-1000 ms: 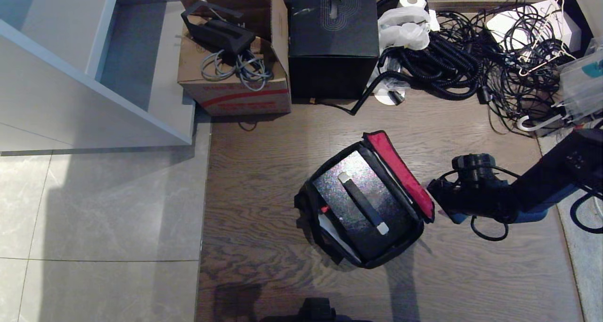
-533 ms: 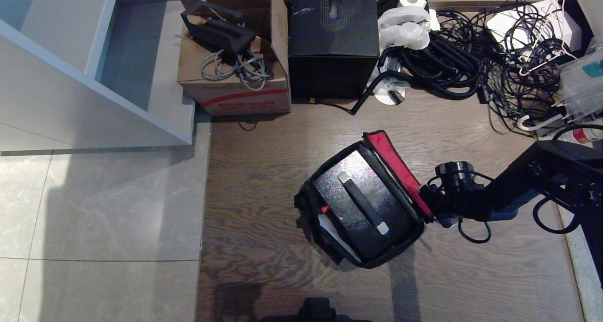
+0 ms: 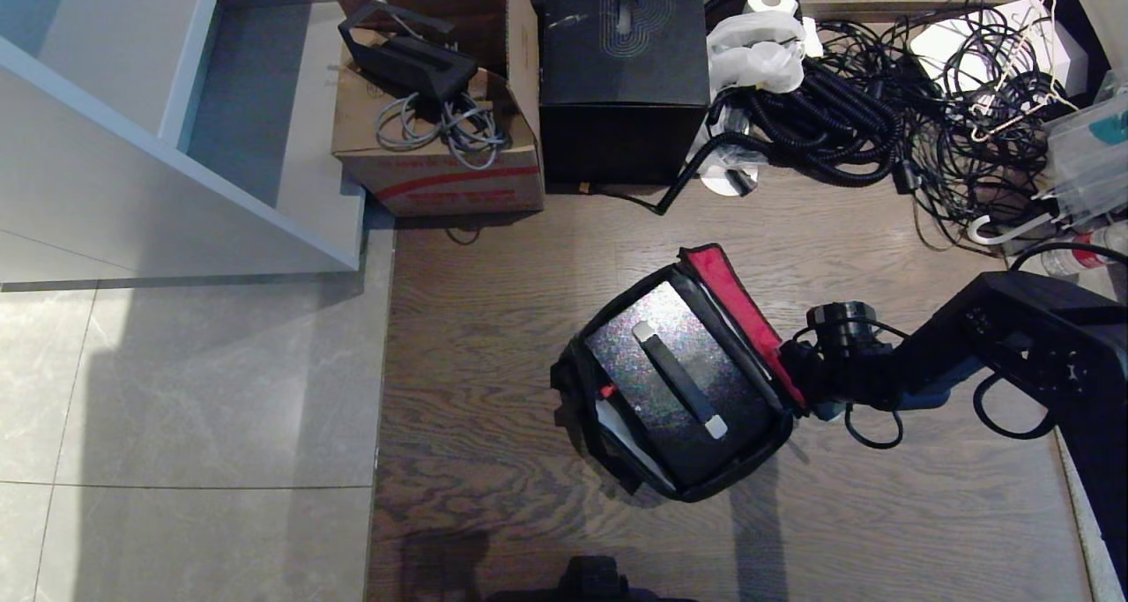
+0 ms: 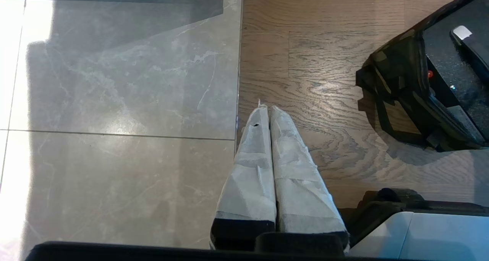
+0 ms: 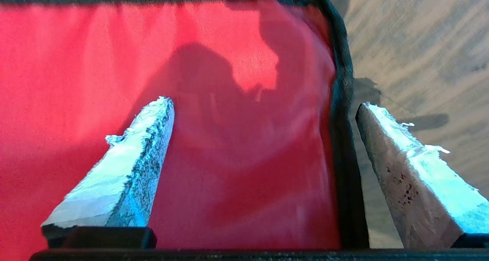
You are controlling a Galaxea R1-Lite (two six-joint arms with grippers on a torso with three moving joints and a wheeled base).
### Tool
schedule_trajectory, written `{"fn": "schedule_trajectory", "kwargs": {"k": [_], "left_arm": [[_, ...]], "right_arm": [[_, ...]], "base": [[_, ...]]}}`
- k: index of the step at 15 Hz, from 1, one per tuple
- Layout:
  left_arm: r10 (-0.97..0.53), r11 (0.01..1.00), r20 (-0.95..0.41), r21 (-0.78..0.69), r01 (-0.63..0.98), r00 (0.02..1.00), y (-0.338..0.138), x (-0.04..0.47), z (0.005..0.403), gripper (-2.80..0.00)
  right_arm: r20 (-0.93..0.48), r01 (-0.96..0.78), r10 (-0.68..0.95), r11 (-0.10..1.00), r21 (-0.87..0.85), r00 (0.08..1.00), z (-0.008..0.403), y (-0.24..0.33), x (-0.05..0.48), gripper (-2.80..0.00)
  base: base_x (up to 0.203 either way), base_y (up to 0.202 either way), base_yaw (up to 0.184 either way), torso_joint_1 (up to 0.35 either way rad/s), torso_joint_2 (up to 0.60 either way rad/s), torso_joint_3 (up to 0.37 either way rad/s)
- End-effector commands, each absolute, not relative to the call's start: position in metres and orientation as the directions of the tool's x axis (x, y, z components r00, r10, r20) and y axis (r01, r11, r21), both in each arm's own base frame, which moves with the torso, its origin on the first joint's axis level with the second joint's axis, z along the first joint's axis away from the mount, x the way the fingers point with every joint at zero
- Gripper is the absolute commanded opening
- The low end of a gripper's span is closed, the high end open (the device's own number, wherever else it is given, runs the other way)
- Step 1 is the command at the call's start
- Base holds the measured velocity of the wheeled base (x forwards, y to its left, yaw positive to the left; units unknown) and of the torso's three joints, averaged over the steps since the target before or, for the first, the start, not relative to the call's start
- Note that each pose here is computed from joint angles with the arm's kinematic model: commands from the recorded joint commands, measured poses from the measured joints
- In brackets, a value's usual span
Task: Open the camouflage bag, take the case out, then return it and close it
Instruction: Close the top of the storage box
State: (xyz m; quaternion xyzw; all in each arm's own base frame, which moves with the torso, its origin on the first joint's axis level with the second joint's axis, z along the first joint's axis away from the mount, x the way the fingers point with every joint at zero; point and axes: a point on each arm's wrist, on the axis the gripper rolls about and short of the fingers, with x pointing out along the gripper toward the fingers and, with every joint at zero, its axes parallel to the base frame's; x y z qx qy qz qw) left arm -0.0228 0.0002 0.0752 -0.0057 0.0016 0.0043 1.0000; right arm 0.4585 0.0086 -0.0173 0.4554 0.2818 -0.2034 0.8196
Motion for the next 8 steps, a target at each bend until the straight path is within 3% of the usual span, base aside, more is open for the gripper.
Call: {"fn": "schedule_trajectory", "kwargs": {"k": [1, 8], "left_arm": [[0.009, 1.000, -0.002, -0.012, -0.009, 1.000, 0.0002, -0.0229, 0.0751, -2.80], [0.009, 1.000, 0.000, -0.012, -0.009, 1.000, 0.0002, -0.0230, 0.0755, -2.80]], "right_arm": [[-0.648, 0.594, -0.079, 0.497, 0.633, 0.757, -0.0215, 0.0078, 0.4605, -2.80], [-0.636, 0.588, -0.091, 0.497, 0.638, 0.767, -0.0170, 0.0048, 0.4621, -2.80]], "base": [[0.000, 0.000, 0.000, 0.000, 0.00, 0.000], [0.000, 0.000, 0.000, 0.000, 0.00, 0.000]]}}
